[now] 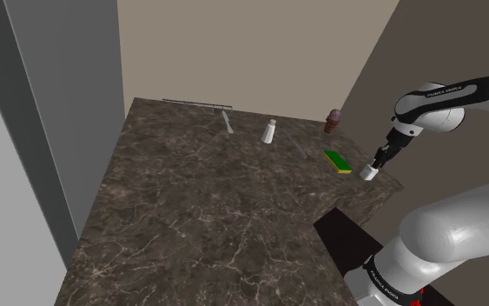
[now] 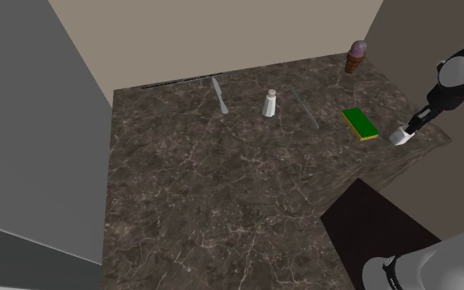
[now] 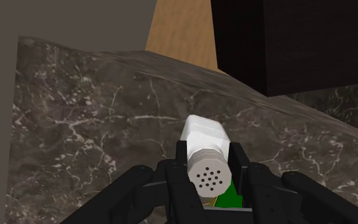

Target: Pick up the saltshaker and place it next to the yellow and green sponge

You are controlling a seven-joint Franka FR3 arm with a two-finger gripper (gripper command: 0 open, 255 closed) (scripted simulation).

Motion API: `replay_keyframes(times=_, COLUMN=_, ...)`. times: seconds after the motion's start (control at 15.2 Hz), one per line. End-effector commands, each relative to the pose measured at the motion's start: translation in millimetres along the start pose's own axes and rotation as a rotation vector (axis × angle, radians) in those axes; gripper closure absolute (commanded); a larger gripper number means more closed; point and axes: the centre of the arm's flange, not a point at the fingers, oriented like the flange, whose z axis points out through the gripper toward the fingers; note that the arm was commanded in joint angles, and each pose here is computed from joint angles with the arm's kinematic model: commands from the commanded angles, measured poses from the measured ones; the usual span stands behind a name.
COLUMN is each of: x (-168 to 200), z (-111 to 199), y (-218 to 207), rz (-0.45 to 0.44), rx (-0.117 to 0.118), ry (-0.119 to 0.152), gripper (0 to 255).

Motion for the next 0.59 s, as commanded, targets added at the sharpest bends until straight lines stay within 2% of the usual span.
replay_keyframes(times=0.0, x=0.1, z=0.2, y=0.0, rz=0.0, rx=0.0, ry=0.0, gripper=255)
replay_keyframes(times=0.13, x=0.1, z=0.2, y=0.0, rz=0.0, rx=0.0, ry=0.0, gripper=255)
replay_keyframes(times=0.2, x=0.1, z=0.2, y=0.0, rz=0.0, rx=0.0, ry=0.0, gripper=0)
replay_keyframes(times=0.53, x=0.1, z=0.2, y=0.0, rz=0.0, rx=0.0, ry=0.0, gripper=0)
